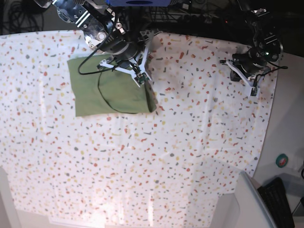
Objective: Layout the t-shirt on the table in an organized manner, then fold the t-shirt properly
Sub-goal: 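Flatten the folded bundle with the right gripper and withdraw the left gripper, then grasp the bundle with both grippers and fold it over once more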
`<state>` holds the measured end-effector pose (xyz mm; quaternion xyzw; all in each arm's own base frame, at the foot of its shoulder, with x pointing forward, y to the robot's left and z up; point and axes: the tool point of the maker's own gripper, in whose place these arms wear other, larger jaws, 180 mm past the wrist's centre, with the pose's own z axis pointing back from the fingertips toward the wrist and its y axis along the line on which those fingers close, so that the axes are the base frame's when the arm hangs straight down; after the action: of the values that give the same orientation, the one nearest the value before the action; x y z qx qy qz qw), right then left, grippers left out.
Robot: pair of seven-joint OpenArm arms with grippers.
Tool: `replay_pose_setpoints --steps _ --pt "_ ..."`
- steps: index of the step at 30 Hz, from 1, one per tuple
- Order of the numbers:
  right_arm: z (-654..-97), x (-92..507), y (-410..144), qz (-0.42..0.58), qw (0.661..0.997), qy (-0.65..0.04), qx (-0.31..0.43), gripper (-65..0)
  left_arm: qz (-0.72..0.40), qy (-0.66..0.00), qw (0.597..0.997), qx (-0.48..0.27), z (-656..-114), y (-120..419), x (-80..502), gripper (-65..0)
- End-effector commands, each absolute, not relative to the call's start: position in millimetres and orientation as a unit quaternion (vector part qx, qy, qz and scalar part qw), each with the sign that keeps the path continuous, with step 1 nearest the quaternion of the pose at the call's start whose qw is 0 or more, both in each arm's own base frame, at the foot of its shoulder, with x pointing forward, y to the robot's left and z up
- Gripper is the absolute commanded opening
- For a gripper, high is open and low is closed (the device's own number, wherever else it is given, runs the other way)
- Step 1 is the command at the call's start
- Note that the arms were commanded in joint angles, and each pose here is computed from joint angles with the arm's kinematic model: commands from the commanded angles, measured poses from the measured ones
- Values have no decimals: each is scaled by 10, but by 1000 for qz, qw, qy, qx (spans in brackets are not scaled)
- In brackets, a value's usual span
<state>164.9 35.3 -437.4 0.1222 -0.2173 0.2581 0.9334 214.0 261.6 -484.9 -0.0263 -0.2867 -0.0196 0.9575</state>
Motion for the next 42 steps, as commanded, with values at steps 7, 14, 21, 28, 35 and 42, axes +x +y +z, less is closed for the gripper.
replay_pose_setpoints --steps 7,14,21,28,35,42 --pt "-3987 2002 124 173 936 -290 98 -534 -74 -289 952 -74 -4879 2063 2236 -650" --pt "-3994 2302 -484 109 945 -307 36 -533 -74 -300 922 -234 -4559 1115 2265 -650" --pt "-3982 2411 -864 76 947 -313 1 -531 -76 -319 879 -346 -4210 500 2346 -377" --pt "-3998 2400 -937 77 947 -311 -7 -531 -76 -295 872 -382 -4278 80 2521 -306" --pt "-4016 2369 -942 77 949 -307 -8 -531 -64 -297 868 -394 -4231 -66 2634 -306" --pt "-4016 2369 -942 77 949 -307 -8 -534 -58 -301 859 -409 -4159 -215 2649 -309"
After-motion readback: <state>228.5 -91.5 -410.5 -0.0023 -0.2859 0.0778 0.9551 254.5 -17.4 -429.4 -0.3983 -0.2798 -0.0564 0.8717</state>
